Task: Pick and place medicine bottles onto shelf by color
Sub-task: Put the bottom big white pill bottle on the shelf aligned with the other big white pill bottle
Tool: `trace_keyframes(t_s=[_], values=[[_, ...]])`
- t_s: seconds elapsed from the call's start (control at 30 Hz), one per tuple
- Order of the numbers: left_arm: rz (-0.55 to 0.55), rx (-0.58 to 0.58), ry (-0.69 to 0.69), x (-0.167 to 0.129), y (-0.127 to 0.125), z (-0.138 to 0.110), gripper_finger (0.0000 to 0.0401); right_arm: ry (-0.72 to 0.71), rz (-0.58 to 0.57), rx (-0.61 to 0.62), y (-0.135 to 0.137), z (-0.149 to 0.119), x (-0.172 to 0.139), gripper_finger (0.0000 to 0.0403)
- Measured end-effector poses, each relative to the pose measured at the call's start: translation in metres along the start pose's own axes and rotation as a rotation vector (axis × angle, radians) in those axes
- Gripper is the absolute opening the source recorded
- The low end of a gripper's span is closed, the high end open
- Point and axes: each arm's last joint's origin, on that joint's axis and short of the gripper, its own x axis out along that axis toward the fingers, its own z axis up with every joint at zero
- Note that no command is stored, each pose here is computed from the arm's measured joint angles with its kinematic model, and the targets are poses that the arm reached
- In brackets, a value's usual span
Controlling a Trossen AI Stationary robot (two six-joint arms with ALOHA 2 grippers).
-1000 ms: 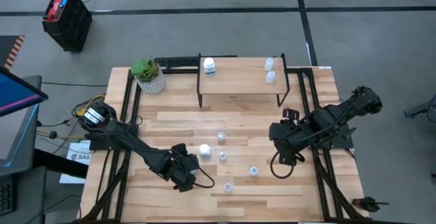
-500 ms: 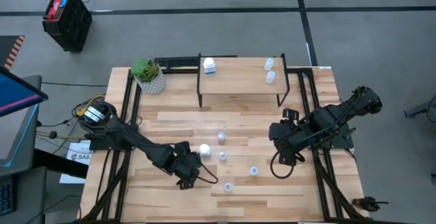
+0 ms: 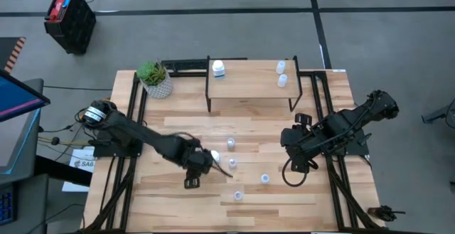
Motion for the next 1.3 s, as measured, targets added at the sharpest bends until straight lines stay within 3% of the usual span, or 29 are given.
trace_keyframes(t_s=[0.17,0.27,0.37,0.57,0.7,0.8,0.97,1.3], values=[[0.086,0.104,-0.076,-0.059,0.024,0.023,0.0137,-0.006,-0.014,-0.004,-0.001,0.0,0.0,0.0226],[0.228,0.14,-0.183,-0.092,0.049,0.042,0.0137,-0.006,-0.014,-0.004,-0.001,0.0,0.0,0.0226],[0.32,0.173,-0.26,-0.117,0.081,0.059,0.0137,-0.006,-0.014,-0.004,-0.001,0.0,0.0,0.0226],[0.372,0.11,-0.402,-0.146,0.158,0.075,0.0139,-0.006,-0.014,-0.004,-0.001,0.0,0.0,0.0226],[0.354,0.045,-0.44,-0.152,0.204,0.072,0.0138,-0.005,-0.015,-0.016,-0.001,0.0,0.0,0.0226],[0.329,0.017,-0.451,-0.155,0.225,0.066,0.0138,-0.005,-0.015,-0.028,-0.001,0.0,0.0,0.0226],[0.34,0.028,-0.441,-0.155,0.236,0.063,0.0138,-0.005,-0.015,-0.041,-0.001,0.0,0.0,0.0226],[0.328,0.067,-0.307,-0.102,0.25,0.085,0.0145,-0.011,-0.012,-0.044,0.0,0.0,0.0,0.0226]])
